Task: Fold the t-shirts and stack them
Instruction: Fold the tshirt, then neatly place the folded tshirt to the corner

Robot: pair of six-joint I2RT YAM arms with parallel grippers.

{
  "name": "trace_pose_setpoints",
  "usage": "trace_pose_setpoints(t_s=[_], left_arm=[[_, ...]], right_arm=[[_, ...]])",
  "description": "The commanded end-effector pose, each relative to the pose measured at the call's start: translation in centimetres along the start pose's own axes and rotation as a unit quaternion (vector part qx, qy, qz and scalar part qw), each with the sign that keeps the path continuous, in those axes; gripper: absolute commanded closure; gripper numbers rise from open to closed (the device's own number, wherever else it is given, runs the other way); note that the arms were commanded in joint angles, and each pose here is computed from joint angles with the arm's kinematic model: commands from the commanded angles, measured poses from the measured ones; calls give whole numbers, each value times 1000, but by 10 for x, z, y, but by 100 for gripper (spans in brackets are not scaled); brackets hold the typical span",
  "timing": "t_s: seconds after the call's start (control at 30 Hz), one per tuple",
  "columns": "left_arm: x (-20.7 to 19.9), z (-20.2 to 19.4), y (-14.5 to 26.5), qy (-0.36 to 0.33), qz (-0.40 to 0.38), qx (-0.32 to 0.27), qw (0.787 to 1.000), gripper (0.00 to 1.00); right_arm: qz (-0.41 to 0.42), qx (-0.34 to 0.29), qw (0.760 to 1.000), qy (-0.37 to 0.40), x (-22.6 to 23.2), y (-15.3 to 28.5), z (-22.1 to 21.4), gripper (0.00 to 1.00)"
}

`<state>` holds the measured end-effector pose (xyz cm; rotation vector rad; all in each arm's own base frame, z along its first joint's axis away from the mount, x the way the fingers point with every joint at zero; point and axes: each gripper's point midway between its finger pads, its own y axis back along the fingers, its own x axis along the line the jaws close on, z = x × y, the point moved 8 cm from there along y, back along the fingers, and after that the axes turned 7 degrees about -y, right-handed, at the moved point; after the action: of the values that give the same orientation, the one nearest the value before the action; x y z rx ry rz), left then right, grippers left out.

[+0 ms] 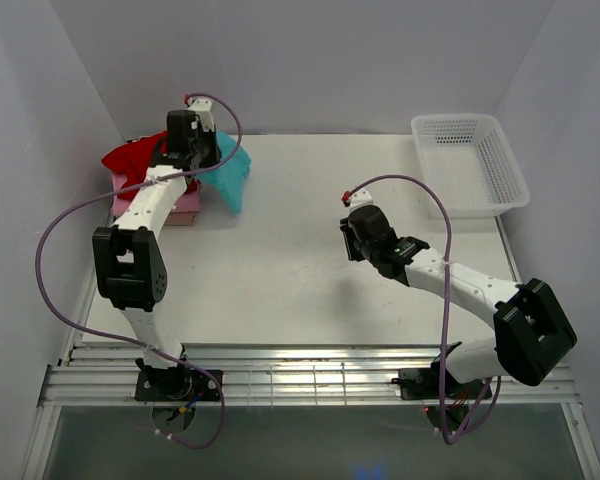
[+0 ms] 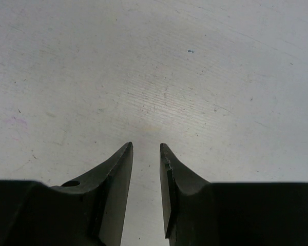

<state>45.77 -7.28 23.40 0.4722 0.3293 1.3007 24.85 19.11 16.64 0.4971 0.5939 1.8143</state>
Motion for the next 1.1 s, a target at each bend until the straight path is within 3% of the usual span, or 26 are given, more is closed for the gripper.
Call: trace_pose_setpoints(t_s=[0.0, 0.17, 0.3, 0.5, 0.63, 0.87, 1.07], left_arm=[[31, 45, 9, -6, -7, -43, 999, 100], [63, 102, 11, -22, -18, -102, 994, 100], [104, 102, 2, -16, 4, -92, 996, 100], [153, 54, -13, 10, 39, -58, 998, 100], [180, 34, 4, 38, 70, -69, 994, 100], [217, 57, 40, 60, 97, -126, 986, 100], [236, 55, 52, 77, 105, -138, 982, 100]], right_arm=[[13, -19, 1000, -13, 2, 5, 3, 66], [26, -4, 1000, -16, 4, 1, -7, 66], [25, 8, 1000, -15, 4, -3, -14, 66], [30, 20, 999, -13, 4, -6, -22, 66], [22, 34, 999, -7, 1, -9, -32, 67], [28, 48, 998, -5, 1, -9, -39, 67], [28, 49, 998, -5, 0, -7, -38, 67]])
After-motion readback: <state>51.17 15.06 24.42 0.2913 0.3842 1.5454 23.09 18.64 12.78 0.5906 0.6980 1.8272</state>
